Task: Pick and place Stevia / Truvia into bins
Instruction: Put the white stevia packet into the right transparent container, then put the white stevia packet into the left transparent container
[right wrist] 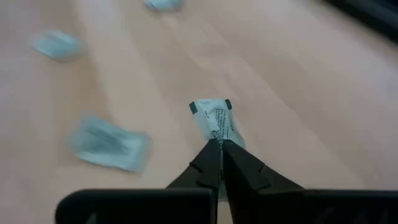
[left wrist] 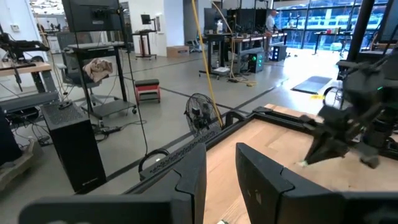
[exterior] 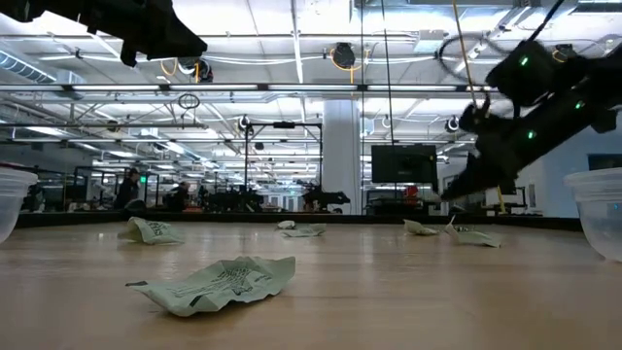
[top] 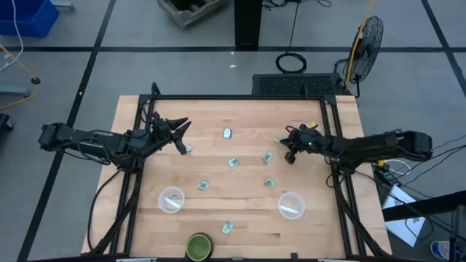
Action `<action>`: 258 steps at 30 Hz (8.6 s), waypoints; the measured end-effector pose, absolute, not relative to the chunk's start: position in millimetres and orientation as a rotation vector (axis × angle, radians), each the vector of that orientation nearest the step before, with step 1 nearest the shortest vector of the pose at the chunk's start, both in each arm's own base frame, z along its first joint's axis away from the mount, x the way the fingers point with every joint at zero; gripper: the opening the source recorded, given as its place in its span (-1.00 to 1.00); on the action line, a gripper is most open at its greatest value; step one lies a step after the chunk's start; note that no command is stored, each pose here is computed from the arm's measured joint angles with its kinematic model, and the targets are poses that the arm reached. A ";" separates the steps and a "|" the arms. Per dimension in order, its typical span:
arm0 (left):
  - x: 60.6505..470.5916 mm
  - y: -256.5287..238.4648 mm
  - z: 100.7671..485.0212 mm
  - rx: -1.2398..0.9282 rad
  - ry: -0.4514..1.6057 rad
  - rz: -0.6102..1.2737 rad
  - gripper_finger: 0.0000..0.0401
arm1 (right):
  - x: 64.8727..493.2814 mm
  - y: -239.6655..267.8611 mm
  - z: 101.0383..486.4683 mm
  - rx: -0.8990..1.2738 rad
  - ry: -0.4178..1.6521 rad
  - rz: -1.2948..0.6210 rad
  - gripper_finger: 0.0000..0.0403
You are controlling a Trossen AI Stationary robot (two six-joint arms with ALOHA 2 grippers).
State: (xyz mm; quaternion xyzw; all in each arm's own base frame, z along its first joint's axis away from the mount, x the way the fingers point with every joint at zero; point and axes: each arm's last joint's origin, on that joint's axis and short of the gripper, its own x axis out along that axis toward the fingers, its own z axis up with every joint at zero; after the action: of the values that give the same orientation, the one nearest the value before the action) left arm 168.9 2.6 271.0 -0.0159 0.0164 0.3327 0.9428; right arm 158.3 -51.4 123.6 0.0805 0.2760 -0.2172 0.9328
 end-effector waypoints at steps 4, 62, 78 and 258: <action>168.9 2.5 270.9 -0.033 0.033 0.678 -0.55 | 161.9 -29.7 151.1 0.096 0.426 -0.285 -0.99; 168.9 2.6 270.7 -0.082 0.018 0.679 -0.55 | 153.9 126.6 148.9 0.021 0.963 0.172 -0.55; 169.9 2.0 269.5 -0.116 0.017 0.657 -0.55 | 155.4 126.6 198.2 -0.044 0.569 0.347 -0.50; 237.6 53.2 142.0 -0.175 1.557 0.674 -0.31 | 185.6 -7.8 206.5 -0.103 0.311 -0.337 -0.48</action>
State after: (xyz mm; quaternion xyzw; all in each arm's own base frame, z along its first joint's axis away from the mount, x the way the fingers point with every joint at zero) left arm 237.6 53.2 142.0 -0.0772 0.6874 0.2975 0.6581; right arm 185.6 -7.8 206.5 -0.0509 0.1542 -0.1671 0.9725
